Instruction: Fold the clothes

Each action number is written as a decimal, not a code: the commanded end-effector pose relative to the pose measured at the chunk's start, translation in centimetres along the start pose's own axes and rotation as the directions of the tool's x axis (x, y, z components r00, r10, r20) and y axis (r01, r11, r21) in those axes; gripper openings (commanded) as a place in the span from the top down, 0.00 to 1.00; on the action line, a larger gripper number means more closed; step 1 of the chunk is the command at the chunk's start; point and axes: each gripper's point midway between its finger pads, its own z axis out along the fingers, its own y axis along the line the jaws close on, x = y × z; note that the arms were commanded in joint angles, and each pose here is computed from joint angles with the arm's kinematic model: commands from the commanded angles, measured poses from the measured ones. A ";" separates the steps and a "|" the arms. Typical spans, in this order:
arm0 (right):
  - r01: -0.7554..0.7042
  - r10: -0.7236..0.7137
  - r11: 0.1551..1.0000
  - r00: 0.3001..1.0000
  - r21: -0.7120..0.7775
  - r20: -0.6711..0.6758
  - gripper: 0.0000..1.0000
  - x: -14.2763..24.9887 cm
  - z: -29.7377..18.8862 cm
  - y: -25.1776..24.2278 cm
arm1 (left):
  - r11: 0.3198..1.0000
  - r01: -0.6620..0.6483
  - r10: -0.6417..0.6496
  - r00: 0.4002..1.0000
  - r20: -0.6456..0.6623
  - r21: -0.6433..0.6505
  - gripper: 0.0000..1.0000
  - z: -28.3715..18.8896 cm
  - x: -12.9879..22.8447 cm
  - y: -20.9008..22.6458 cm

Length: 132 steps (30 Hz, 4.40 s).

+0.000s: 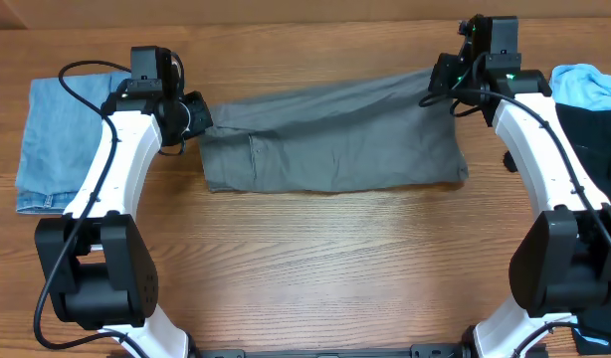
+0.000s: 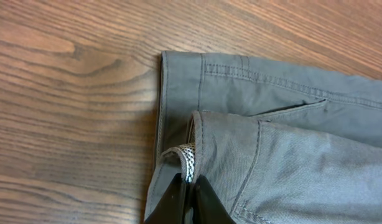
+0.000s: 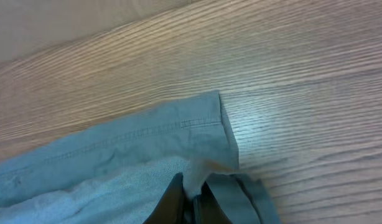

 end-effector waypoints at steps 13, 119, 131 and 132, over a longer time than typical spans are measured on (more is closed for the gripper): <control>0.008 -0.009 1.000 0.996 0.021 0.087 0.92 -2.2 1.0 -0.2 | 0.993 -0.114 0.113 0.989 0.091 0.001 0.90 0.0 -1.7 -2.7; -0.100 0.197 0.970 0.859 0.222 -0.472 0.91 20.3 1.7 -8.4 | 0.981 -0.157 0.169 0.980 -0.107 0.111 0.27 9.8 -2.2 -2.5; -0.101 0.198 0.970 0.860 0.223 -0.471 0.91 20.3 1.7 -8.4 | 0.976 -0.147 0.167 0.978 -0.124 0.161 0.84 11.7 -1.6 -2.9; -0.101 0.198 0.970 0.860 0.223 -0.471 0.91 20.3 1.7 -8.4 | 0.972 -0.146 0.169 0.979 -0.117 0.182 0.90 11.2 -1.9 -3.3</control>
